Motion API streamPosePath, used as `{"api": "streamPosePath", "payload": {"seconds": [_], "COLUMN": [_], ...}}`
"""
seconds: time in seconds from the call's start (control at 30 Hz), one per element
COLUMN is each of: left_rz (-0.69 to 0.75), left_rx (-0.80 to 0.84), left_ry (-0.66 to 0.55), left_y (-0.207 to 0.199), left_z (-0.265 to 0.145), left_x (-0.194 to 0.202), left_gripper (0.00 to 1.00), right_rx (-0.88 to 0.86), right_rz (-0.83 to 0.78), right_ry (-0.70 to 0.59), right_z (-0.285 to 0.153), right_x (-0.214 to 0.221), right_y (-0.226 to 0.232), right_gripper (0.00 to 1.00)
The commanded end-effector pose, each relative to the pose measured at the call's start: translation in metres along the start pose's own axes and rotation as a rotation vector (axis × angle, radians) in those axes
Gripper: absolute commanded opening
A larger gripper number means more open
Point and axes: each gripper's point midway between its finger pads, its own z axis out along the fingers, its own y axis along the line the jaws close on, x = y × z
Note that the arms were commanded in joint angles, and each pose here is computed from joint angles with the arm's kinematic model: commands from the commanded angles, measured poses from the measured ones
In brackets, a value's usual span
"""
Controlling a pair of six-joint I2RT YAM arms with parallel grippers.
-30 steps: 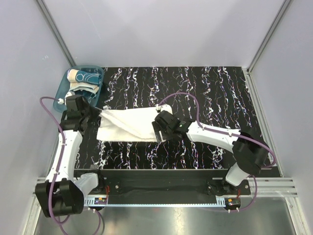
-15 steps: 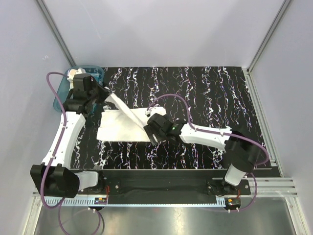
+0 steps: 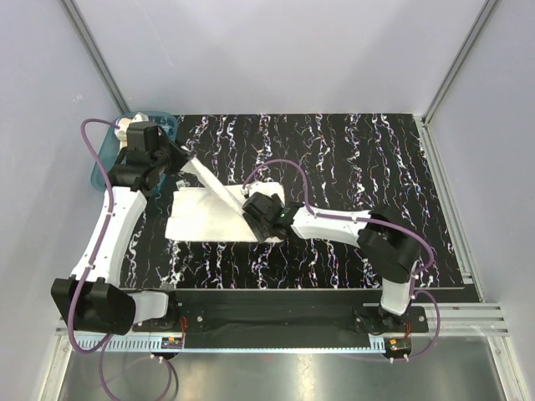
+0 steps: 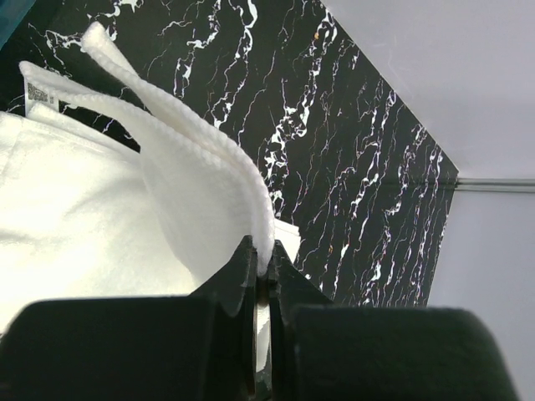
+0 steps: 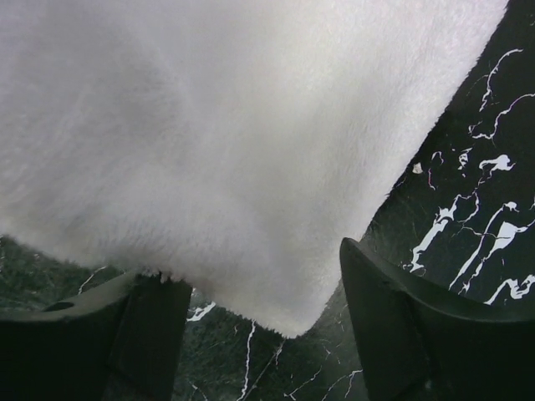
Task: Roll the towels
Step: Fold the towel
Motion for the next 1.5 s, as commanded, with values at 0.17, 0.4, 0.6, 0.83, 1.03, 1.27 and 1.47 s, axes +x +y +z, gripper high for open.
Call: {"api": "streamPosePath", "payload": {"seconds": [0.17, 0.4, 0.6, 0.83, 1.03, 1.27, 1.47], "left_rz": [0.008, 0.022, 0.103, 0.348, 0.235, 0.186, 0.149], "left_rx": [0.075, 0.07, 0.189, 0.322, 0.355, 0.213, 0.07], "left_ry": [-0.073, -0.068, -0.029, 0.039, 0.031, 0.061, 0.101], "left_y": [-0.029, -0.028, -0.053, -0.046, 0.027, 0.098, 0.141], "left_z": [-0.013, -0.01, -0.001, 0.012, 0.007, 0.023, 0.04], "left_x": [-0.025, -0.025, -0.019, 0.014, 0.084, 0.128, 0.15], "left_gripper": [0.0, 0.0, 0.0, 0.0, 0.0, 0.0, 0.0], "right_rx": [0.055, 0.145, 0.373, 0.537, 0.617, 0.594, 0.55], "right_rz": [0.018, 0.056, 0.166, 0.359, 0.426, 0.437, 0.432], "right_ry": [-0.054, -0.098, -0.075, -0.052, 0.042, 0.055, 0.078], "right_z": [0.016, 0.005, -0.009, -0.02, -0.006, -0.003, 0.0], "right_x": [-0.017, -0.028, -0.024, 0.003, 0.031, 0.037, 0.043], "right_y": [-0.013, -0.038, -0.098, -0.126, -0.125, -0.12, -0.113], "right_gripper": [0.54, 0.1, 0.0, 0.0, 0.0, 0.0, 0.0]}}
